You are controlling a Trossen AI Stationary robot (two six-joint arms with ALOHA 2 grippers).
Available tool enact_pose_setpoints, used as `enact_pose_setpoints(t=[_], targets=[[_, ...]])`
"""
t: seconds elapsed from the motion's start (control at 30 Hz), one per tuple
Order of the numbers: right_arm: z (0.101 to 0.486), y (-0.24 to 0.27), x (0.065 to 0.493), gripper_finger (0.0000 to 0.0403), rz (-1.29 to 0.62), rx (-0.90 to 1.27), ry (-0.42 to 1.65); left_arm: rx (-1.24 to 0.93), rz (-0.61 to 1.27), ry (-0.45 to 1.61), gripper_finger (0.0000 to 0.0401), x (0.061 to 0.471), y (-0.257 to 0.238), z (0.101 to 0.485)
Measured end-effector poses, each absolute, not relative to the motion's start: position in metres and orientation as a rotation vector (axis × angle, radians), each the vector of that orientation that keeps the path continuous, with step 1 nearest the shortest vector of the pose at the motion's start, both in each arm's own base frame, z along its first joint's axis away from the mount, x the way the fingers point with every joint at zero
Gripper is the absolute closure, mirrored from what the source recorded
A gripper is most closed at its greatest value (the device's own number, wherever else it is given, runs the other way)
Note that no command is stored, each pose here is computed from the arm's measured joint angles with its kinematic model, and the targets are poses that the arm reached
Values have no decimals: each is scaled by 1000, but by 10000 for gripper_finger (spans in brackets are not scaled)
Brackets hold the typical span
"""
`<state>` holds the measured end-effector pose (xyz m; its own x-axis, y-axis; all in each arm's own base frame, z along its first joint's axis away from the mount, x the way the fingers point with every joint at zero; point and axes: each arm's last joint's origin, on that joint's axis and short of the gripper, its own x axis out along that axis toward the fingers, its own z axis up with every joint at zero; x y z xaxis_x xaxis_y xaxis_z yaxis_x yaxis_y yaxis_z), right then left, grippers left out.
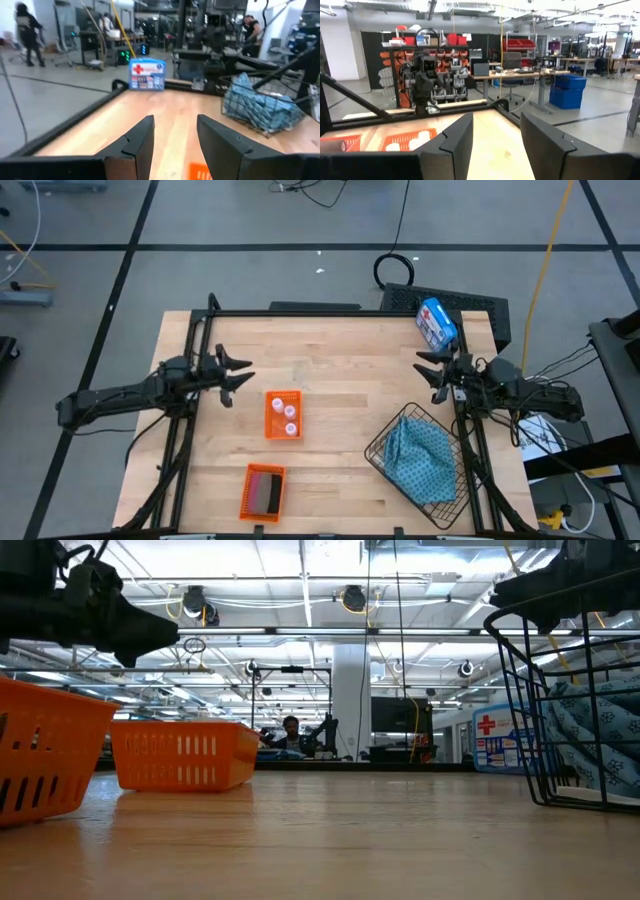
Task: Pick & Place Medicine items
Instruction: Return to Home Position
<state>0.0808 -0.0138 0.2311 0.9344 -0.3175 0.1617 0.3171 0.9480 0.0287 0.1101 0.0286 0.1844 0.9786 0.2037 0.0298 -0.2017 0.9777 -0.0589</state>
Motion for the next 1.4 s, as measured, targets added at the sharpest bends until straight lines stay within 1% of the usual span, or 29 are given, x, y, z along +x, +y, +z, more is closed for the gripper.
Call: enact_pose_setpoints(t=[0.17,0.3,0.53,0.6,0.67,0.73,0.87,1.03,1.4], targets=[[227,-14,77,248,-323,24,-137,-50,268,-40,244,102,28,184],[220,-14,80,248,-321,7,-122,-50,272,-40,244,95,26,183],[191,-15,92,248,-317,12,-223,-69,266,-34,244,91,25,181],[195,-15,92,248,-315,15,-278,-69,263,-37,244,91,25,181],[195,-14,91,248,-314,23,-291,-70,263,-32,244,91,25,179],[188,-15,94,248,-310,39,-215,-72,264,-16,244,92,25,174],[183,-13,95,248,-262,42,-169,-69,273,-30,244,93,26,171],[174,-13,96,248,-258,40,-70,-48,235,-23,244,93,25,170],[172,-13,97,248,-263,-27,-39,-63,268,34,244,97,27,166]])
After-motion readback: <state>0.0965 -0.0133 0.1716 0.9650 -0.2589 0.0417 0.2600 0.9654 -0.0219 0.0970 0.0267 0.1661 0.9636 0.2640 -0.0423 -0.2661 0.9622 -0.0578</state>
